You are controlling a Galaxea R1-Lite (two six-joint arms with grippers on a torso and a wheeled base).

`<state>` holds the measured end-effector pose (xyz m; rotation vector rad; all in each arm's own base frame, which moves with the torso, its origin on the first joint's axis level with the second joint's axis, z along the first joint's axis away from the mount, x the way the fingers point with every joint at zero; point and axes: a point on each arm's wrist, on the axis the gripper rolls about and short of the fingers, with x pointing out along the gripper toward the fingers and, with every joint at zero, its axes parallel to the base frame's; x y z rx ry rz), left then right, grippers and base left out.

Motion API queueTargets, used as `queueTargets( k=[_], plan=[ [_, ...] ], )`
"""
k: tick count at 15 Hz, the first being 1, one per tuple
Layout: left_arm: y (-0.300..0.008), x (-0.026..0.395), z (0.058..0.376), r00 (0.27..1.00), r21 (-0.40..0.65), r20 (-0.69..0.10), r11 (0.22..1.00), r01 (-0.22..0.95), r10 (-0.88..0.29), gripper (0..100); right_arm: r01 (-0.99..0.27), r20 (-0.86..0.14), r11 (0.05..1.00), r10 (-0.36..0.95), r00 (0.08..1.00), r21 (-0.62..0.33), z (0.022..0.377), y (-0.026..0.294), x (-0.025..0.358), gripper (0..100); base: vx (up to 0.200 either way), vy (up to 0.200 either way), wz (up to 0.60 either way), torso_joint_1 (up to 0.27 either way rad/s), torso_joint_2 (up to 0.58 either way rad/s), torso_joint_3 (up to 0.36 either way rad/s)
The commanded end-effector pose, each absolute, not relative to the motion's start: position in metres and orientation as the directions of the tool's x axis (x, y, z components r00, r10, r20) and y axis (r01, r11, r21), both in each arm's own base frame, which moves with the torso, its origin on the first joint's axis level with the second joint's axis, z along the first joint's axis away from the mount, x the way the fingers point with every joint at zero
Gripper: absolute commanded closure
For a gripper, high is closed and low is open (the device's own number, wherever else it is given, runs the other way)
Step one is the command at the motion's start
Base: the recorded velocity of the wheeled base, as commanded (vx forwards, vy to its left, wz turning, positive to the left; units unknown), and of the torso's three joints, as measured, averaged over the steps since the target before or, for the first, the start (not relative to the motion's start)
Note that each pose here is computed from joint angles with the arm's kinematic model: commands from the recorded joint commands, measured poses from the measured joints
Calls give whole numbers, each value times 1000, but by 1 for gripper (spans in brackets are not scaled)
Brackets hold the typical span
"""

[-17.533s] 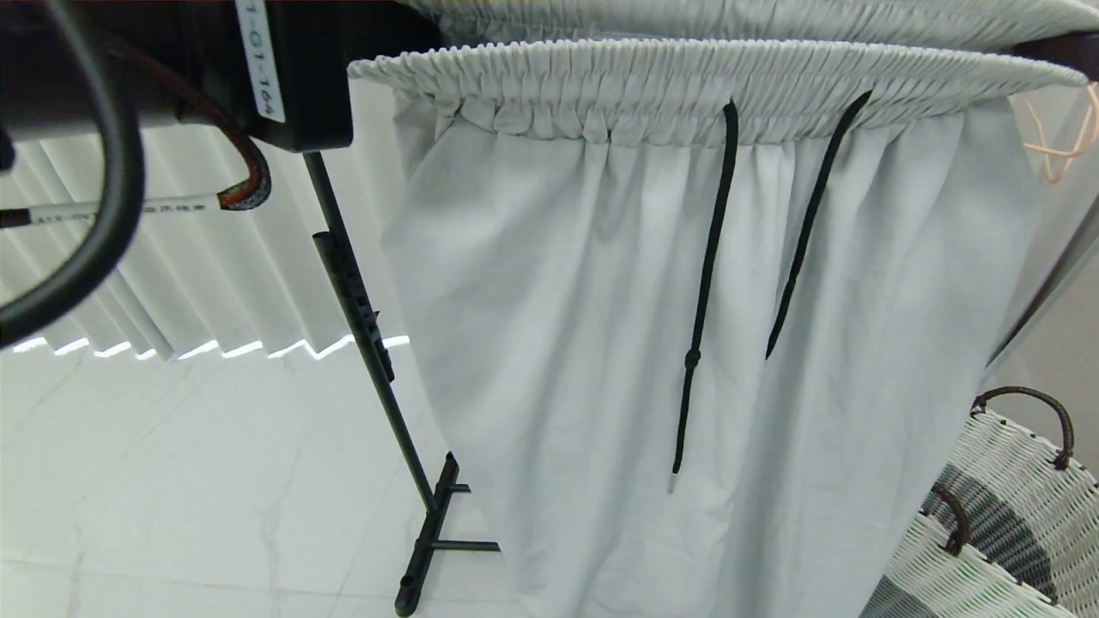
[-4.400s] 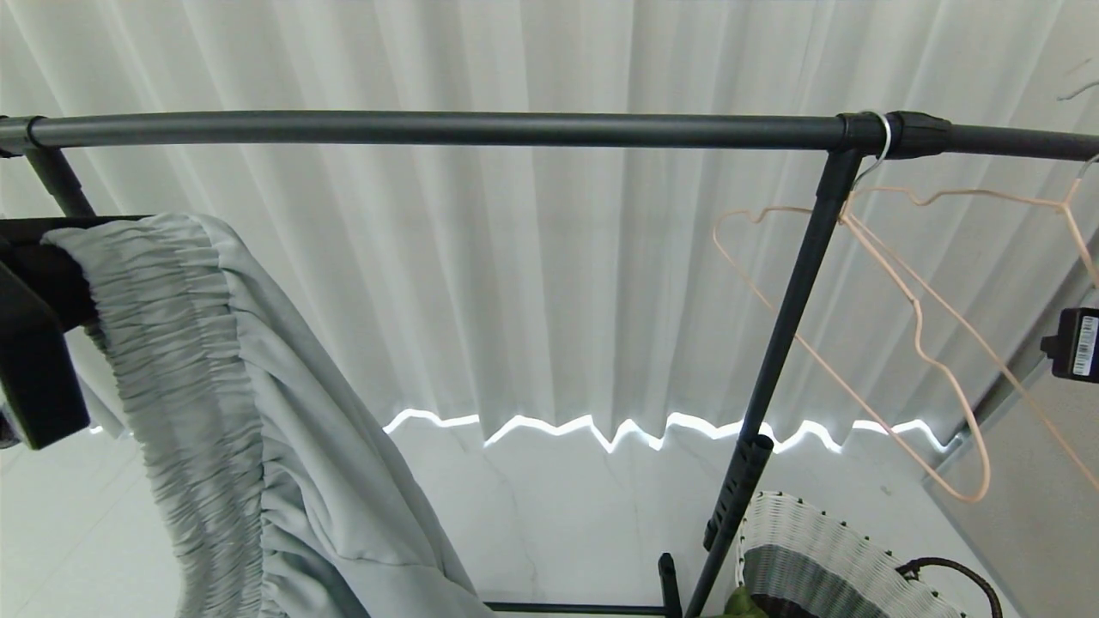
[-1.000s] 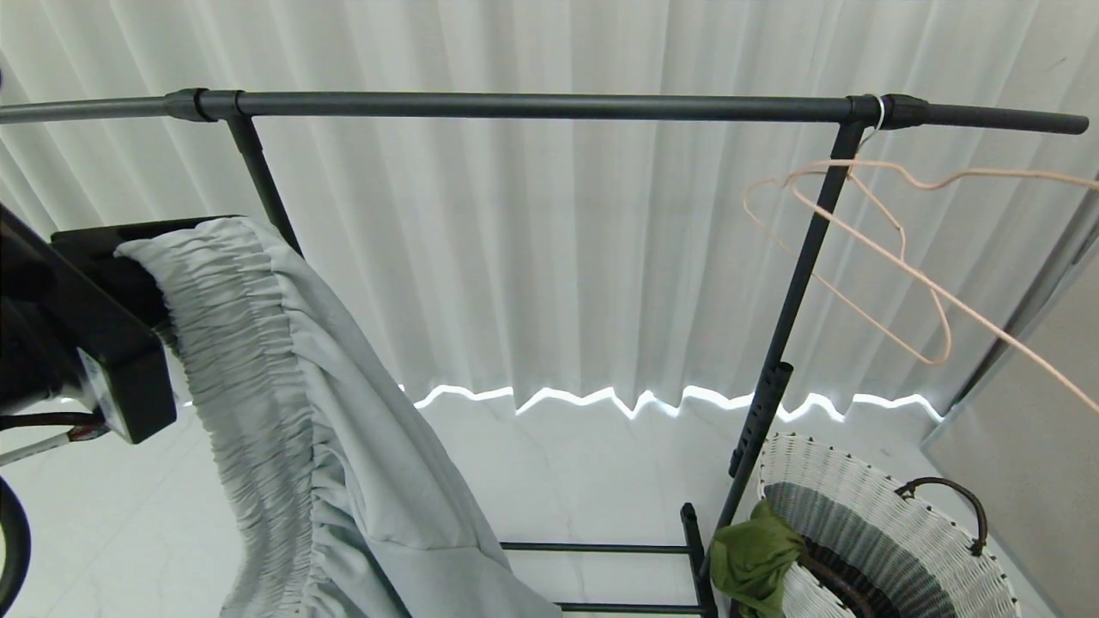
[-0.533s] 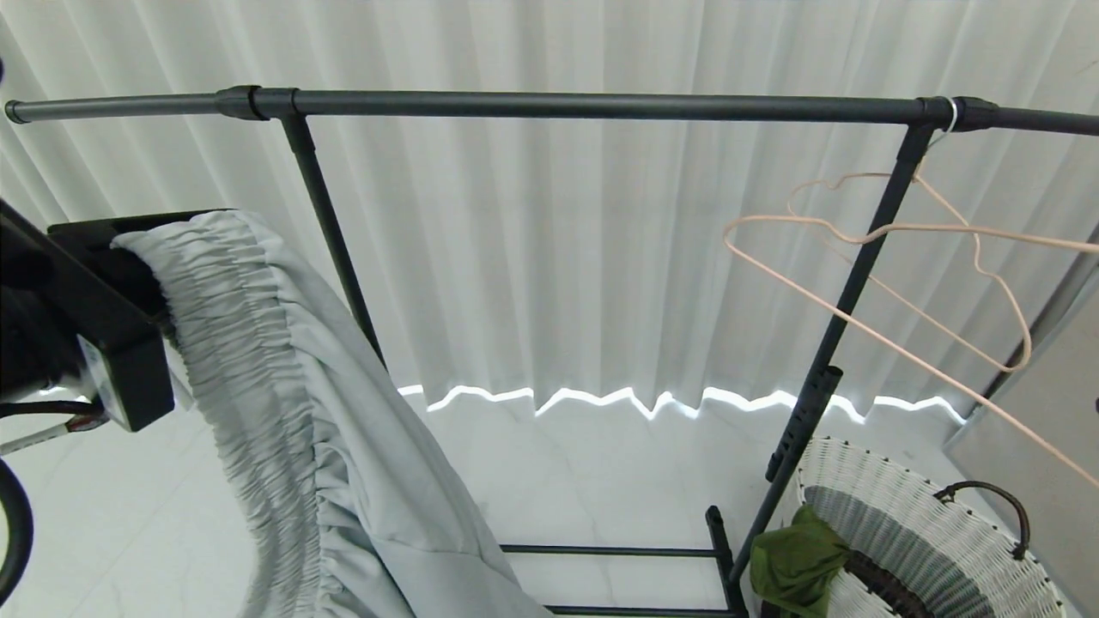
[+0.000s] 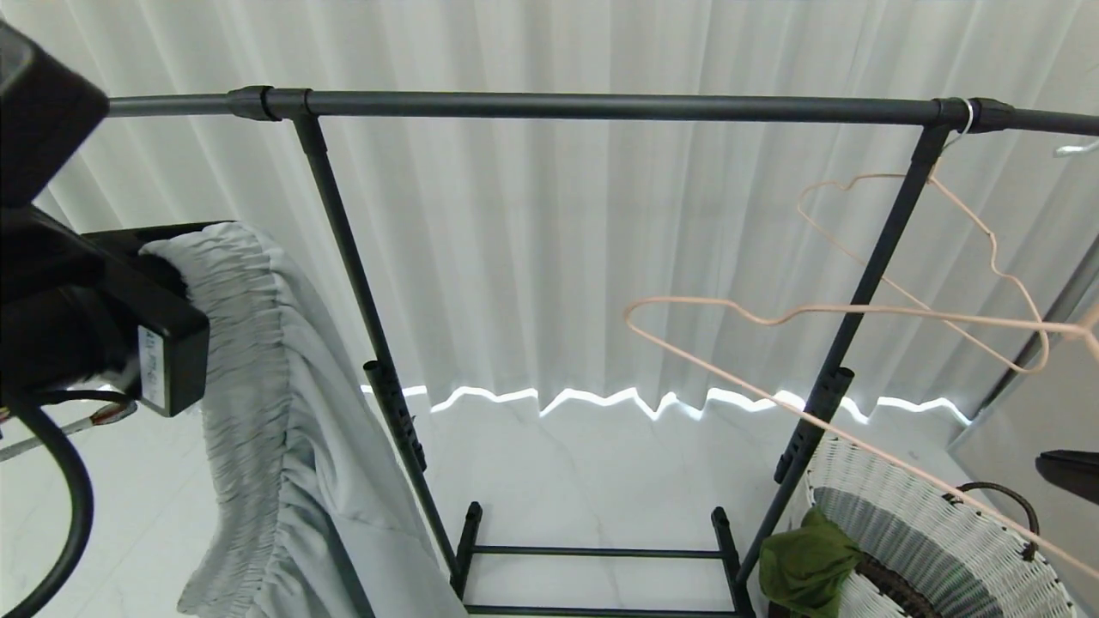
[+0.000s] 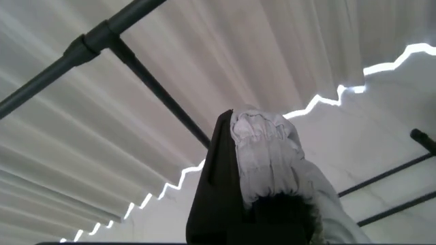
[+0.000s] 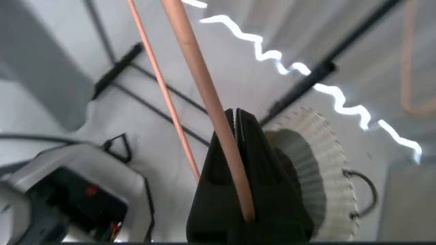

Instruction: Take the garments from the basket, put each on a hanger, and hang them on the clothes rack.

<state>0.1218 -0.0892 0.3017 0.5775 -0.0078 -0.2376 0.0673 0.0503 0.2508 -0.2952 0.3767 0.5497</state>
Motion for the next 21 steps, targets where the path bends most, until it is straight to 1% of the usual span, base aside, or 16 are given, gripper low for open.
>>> queueTargets(
  k=[1,2,3,4,5,6,7,8,9,13,15,18,21],
  plan=[
    [-105,141,309,975,539,-69,814,216,-213,100,-638,-466,750,509,724,-173,248,65,71,100,0,0,0,0,0,0],
    [-111,149,315,975,529,-62,821,212,-212,100,-653,-474,738,519,711,-173,249,70,72,100,0,0,0,0,0,0],
    [-125,166,322,976,486,-61,848,212,-209,100,-683,-490,710,539,685,-174,248,78,75,100,0,0,0,0,0,0],
    [-136,179,321,975,417,-77,882,221,-208,100,-711,-501,683,562,658,-167,246,83,73,100,0,0,0,0,0,0],
    [-146,192,318,975,341,-95,913,223,-202,100,-747,-507,651,601,618,-138,246,89,69,100,0,0,0,0,0,0],
    [-154,201,316,975,313,-106,924,219,-195,100,-772,-507,629,638,579,-90,247,96,65,100,0,0,0,0,0,0],
    [-157,205,316,976,310,-108,926,215,-191,100,-794,-504,606,674,540,-41,250,102,60,100,0,0,0,0,0,0],
    [-159,208,316,976,310,-109,926,216,-191,100,-804,-499,595,697,514,3,254,108,58,100,0,0,0,0,0,0],
    [-160,209,316,976,308,-108,927,215,-191,100,-801,-494,597,706,507,32,258,113,58,100,0,0,0,0,0,0],
    [-163,209,321,975,299,-93,929,220,-201,100,-778,-490,621,709,507,94,268,128,65,100,0,0,0,0,0,0],
    [-163,209,325,976,295,-81,931,215,-200,100,-759,-516,645,683,518,92,264,137,70,100,0,0,0,0,0,0],
    [-163,210,331,978,286,-63,935,208,-198,100,-685,-539,724,611,580,83,261,153,81,100,0,0,0,0,0,0],
    [-162,214,332,983,292,-61,939,182,-171,100,-620,-532,779,564,631,90,264,161,87,100,0,0,0,0,0,0]
  ],
)
